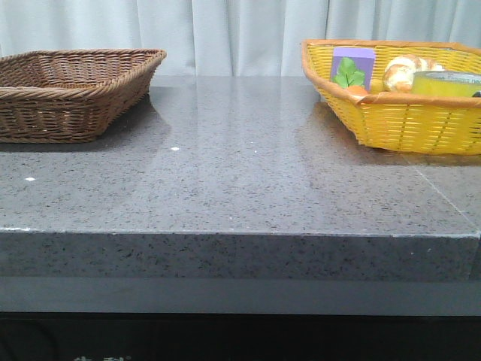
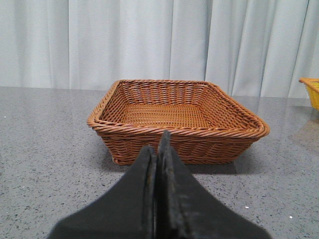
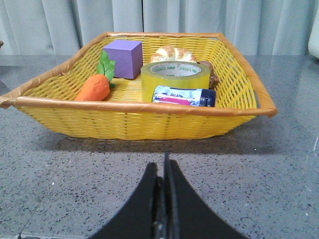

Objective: Transfer tape with both arms

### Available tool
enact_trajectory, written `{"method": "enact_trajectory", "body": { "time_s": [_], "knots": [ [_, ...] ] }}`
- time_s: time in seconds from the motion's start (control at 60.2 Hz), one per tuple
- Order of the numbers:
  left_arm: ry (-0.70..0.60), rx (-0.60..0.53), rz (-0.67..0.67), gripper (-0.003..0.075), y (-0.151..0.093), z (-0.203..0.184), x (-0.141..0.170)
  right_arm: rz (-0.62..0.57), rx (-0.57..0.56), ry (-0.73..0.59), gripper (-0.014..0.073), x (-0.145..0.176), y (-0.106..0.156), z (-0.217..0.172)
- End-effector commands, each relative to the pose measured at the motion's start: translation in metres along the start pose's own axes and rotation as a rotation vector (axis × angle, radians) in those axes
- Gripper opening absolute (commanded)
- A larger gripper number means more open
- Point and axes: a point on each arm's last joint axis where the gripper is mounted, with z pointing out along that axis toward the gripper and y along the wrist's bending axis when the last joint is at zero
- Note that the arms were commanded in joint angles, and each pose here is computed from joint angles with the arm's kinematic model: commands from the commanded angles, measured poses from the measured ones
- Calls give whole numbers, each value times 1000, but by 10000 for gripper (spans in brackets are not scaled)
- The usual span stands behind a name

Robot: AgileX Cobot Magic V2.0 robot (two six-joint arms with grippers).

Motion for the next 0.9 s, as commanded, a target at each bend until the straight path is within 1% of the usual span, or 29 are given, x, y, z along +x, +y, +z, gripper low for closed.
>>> {"method": "enact_trajectory", "body": {
  "time_s": [0.0,0.764,0.88],
  "knots": [
    [-96,-2,-6,-20,0,-2,-7,-2,12,-113,-69,-11,-1,-3],
    [-114,-1,-6,-20,0,-2,-8,-2,12,-127,-69,-12,-1,-3],
    [-152,-1,-6,-20,0,-3,-20,5,13,-159,-69,-19,-1,-4]
  ]
}}
